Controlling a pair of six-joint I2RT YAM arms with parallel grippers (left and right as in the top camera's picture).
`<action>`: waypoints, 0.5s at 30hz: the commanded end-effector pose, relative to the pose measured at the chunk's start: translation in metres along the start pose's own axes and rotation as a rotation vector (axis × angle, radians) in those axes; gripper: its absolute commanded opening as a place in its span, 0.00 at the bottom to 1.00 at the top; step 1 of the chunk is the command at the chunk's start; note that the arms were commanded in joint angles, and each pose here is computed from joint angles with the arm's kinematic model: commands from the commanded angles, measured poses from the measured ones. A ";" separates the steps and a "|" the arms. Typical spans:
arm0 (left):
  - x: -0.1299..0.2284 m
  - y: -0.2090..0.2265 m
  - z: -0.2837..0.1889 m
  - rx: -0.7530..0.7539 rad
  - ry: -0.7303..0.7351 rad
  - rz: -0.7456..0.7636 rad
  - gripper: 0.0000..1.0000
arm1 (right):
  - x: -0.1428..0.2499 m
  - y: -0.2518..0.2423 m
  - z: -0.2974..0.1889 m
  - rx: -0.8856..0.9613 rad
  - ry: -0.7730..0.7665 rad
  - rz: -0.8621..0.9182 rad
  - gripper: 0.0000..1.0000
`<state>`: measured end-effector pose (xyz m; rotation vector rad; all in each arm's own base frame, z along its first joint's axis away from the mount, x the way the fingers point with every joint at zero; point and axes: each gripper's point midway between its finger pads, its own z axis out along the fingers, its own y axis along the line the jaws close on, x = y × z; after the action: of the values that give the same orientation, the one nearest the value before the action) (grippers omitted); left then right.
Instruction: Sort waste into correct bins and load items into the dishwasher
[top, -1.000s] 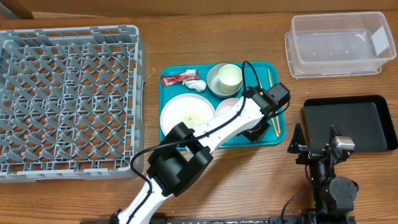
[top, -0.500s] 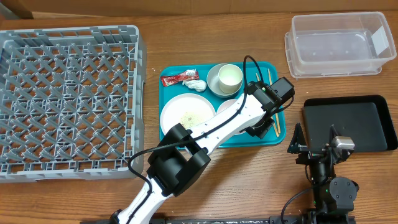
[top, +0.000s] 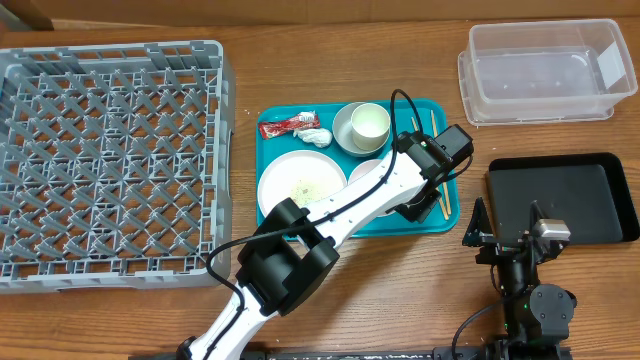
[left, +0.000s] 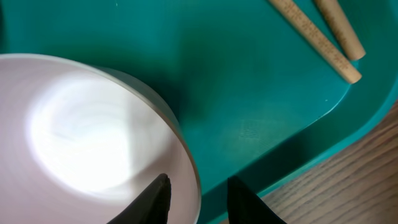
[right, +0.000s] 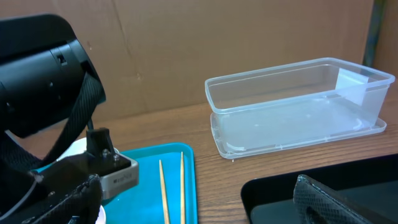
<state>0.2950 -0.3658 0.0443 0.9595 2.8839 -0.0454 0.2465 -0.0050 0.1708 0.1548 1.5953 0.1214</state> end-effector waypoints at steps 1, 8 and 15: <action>0.007 -0.001 0.006 -0.006 0.018 -0.011 0.33 | 0.001 -0.001 0.000 0.000 -0.006 0.004 1.00; 0.005 -0.002 0.006 -0.004 0.013 -0.011 0.29 | 0.001 -0.001 0.000 0.000 -0.006 0.004 1.00; 0.007 -0.003 0.010 0.002 0.016 -0.026 0.26 | 0.001 -0.001 0.000 0.000 -0.006 0.004 1.00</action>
<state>0.2937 -0.3643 0.0381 0.9435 2.8943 -0.0423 0.2465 -0.0051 0.1708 0.1548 1.5953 0.1208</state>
